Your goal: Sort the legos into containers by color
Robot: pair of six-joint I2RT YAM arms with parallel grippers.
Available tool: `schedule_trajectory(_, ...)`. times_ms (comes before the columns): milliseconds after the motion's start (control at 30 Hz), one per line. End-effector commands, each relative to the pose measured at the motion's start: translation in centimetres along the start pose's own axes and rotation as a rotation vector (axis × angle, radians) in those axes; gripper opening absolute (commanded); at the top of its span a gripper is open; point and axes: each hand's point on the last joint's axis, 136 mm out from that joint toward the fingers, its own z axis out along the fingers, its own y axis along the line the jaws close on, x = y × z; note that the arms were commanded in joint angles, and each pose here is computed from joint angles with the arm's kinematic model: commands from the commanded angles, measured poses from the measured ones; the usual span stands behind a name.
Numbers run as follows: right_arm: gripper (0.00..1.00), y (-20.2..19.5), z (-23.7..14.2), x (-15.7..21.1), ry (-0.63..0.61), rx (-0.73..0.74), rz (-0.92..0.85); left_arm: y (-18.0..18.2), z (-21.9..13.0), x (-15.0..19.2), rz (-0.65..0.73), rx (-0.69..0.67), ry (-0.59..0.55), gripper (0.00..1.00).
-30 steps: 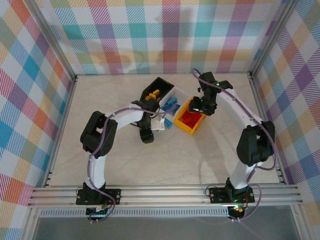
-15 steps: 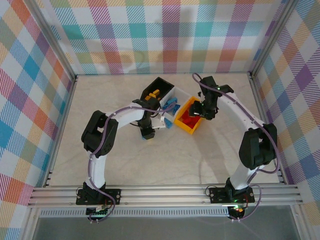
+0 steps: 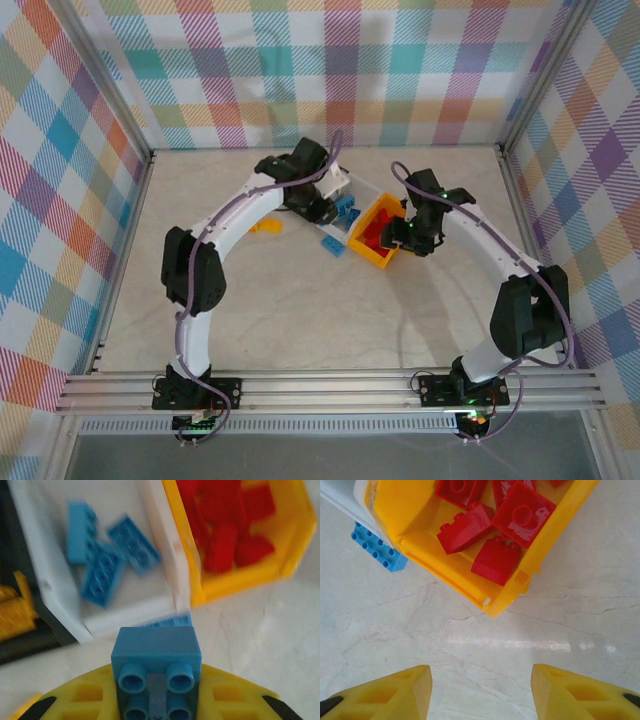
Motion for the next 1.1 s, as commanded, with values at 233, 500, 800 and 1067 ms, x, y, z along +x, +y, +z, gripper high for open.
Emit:
schedule_trajectory(233,0.55,1.1,-2.3,1.4,-0.049,-0.103,-0.033,2.3,6.3,-4.3,-0.094,-0.050,-0.022,0.32)
schedule_trajectory(500,0.55,3.3,-2.1,2.8,-0.052,-0.218,-0.090,1.8,6.3,-6.0,-0.096,-0.066,-0.071,0.82)
schedule_trajectory(800,0.53,9.5,3.7,4.2,0.072,-0.210,-0.230,4.3,-2.2,-2.9,-0.231,-0.229,-0.106,1.00)
schedule_trajectory(1067,0.51,12.1,8.4,0.5,0.047,-0.131,-0.283,4.8,-9.8,9.5,-0.567,-0.286,-0.121,1.00)
